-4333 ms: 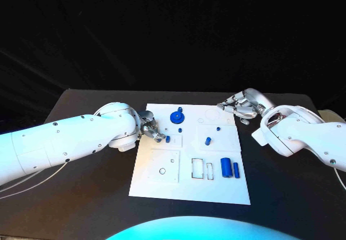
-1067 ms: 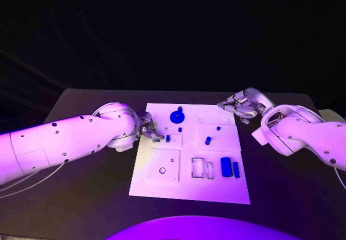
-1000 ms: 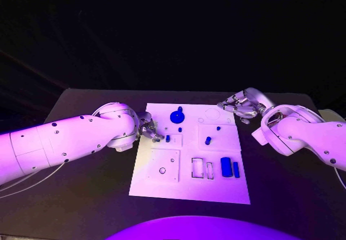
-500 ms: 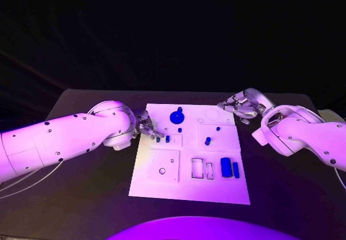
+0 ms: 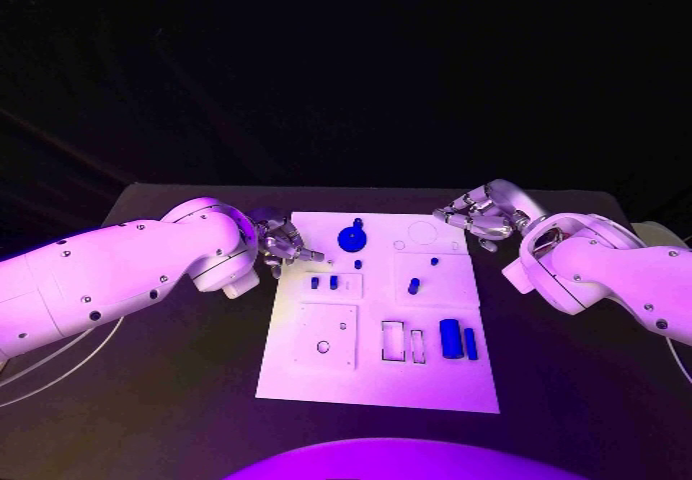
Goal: Assemble the parts on the task board
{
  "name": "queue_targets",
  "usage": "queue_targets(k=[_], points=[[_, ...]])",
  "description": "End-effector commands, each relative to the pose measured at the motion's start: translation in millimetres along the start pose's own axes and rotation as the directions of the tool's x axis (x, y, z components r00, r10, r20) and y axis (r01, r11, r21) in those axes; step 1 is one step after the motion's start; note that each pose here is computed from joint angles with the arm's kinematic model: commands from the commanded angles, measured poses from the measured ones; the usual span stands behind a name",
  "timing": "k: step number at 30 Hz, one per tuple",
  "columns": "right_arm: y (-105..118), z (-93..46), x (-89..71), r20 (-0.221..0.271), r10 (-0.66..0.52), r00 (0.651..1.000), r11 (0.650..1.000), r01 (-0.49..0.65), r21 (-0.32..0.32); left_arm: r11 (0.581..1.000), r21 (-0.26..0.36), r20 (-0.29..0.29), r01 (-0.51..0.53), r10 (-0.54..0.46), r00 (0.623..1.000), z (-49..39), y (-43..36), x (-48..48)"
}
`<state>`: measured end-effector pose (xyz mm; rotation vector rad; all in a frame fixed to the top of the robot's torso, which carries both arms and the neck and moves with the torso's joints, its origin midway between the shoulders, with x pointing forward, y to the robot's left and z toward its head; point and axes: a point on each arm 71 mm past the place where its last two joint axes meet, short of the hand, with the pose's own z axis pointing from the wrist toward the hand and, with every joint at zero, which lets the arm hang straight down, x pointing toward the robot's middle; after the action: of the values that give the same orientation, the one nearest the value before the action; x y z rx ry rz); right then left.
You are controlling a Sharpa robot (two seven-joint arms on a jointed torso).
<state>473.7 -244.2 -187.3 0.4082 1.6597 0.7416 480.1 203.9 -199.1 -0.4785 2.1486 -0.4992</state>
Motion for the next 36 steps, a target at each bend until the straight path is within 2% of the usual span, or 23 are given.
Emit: queue_targets(k=[1, 6, 11, 16, 20, 24, 36], points=[[1.7, 0.4, 1.0, -0.004, 0.007, 1.000, 1.000, -0.007, -0.017, 0.983, 0.182, 0.102, -0.001, -0.017, 0.995, -1.5, -18.8, 0.8], [1.9, 0.7, 1.3, -0.002, 0.010, 1.000, 1.000, -0.010, -0.020, 0.916, 0.360, 0.255, -0.179, 0.087, 0.963, -3.0, -41.2, 12.0], [2.0, 0.7, 1.5, -0.003, 0.012, 1.000, 1.000, -0.012, -0.021, 0.839, 0.436, 0.333, -0.325, 0.185, 0.925, -1.1, -53.8, 21.6], [1.8, 0.4, 1.5, -0.002, 0.013, 1.000, 1.000, -0.013, -0.021, 0.769, 0.443, 0.365, -0.460, 0.314, 0.876, 2.1, -62.2, 32.8], [2.3, 0.4, 1.9, -0.003, 0.013, 1.000, 1.000, -0.013, -0.022, 0.740, 0.443, 0.377, -0.506, 0.359, 0.854, 4.9, -68.2, 39.1], [2.8, 0.4, 2.4, -0.004, 0.014, 1.000, 1.000, -0.014, -0.023, 0.729, 0.438, 0.367, -0.526, 0.389, 0.845, 8.5, -72.8, 44.0], [4.5, 1.1, 3.9, -0.007, 0.015, 1.000, 1.000, -0.015, -0.026, 0.729, 0.402, 0.302, -0.554, 0.466, 0.832, 23.5, -77.0, 51.7]])
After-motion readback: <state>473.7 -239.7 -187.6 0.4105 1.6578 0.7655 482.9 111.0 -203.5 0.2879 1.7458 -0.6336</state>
